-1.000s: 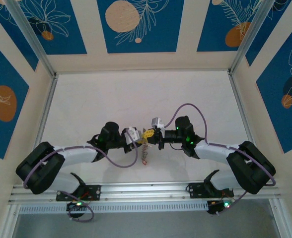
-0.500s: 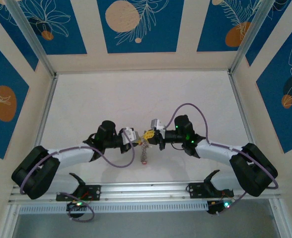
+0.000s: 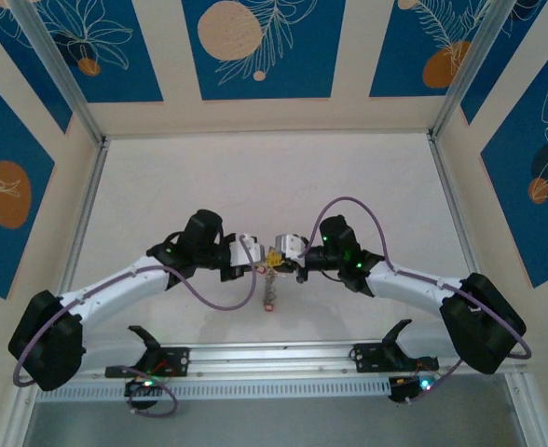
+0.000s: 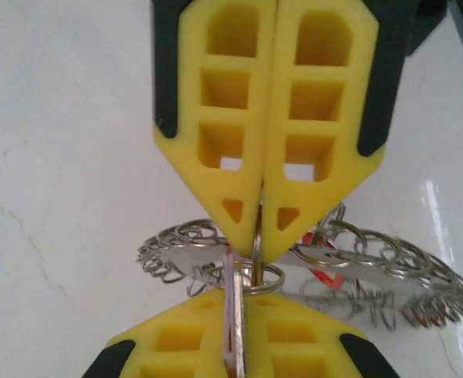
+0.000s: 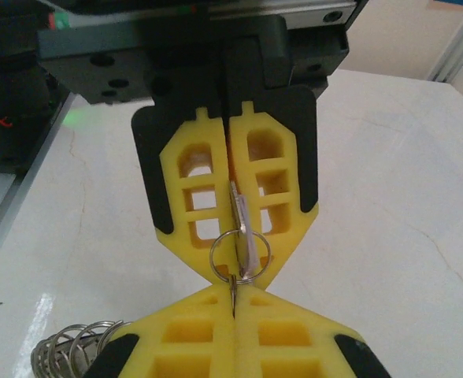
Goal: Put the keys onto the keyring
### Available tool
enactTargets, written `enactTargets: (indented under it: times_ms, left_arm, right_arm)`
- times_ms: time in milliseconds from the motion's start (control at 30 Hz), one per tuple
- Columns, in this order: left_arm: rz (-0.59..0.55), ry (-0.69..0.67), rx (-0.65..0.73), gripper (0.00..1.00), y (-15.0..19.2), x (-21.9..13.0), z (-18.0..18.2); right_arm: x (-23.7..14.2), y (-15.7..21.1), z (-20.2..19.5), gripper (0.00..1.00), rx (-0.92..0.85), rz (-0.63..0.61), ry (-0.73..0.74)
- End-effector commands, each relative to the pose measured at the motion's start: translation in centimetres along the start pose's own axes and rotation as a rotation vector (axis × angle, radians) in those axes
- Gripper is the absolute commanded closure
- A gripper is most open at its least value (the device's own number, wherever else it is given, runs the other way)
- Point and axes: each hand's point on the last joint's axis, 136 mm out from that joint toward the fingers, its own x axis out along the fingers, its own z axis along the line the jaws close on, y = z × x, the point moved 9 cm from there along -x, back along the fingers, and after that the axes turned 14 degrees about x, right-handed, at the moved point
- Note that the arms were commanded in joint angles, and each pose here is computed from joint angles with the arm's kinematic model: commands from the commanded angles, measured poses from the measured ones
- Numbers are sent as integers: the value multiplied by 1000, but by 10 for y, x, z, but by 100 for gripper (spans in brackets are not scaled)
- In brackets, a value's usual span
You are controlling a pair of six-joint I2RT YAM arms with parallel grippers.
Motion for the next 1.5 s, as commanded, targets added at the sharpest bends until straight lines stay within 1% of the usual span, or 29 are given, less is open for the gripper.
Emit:
enactTargets:
  times_ms: [0,133,267,400,467,533,567,667,700,800,933,1067,1233,1367,1467]
  left_arm:
    - [83,27,123,100,-17,-15,6]
    - [187,64,230,100,-28,-27,15]
    - [264,71,326,100,-40,-38,26]
    - [340,35,457,100,-56,-47,37]
    - [367,5,522,100,-67,-50,44]
    - [388,-3,579,100,-75,-50,48]
    - [405,-9,607,100,-79,-49,50]
    - [452,-16,667,100,-88,-46,55]
    - [462,-18,681,100,-90,-45,57]
    - [466,-25,710,100,-97,-42,61]
    - [426,-30,716,100,-104,-38,66]
    - [408,-27,704,100,-104,-29,68]
    - [388,-16,671,100,-99,-12,68]
    - [360,18,592,100,-86,2,70]
    - [331,34,500,100,-69,9,76]
  right_arm:
    - [-4,4,4,84,-35,1,11]
    - [-15,4,0,69,-6,-53,40]
    - [-32,8,-5,60,40,-104,87]
    - [-48,14,-10,49,87,-132,171]
    - [-55,19,-15,43,121,-134,242]
    - [-62,22,-21,33,150,-138,317]
    - [-66,24,-24,26,164,-141,362]
    - [-77,28,-31,16,192,-144,465]
    - [-80,29,-32,0,198,-143,491]
    - [-87,32,-35,1,206,-154,562]
    - [-97,35,-38,1,215,-176,639]
    - [-107,43,-43,1,222,-165,752]
    - [-114,54,-43,1,248,-165,824]
    - [-119,63,-44,1,276,-186,867]
    - [-122,69,-44,1,299,-188,886]
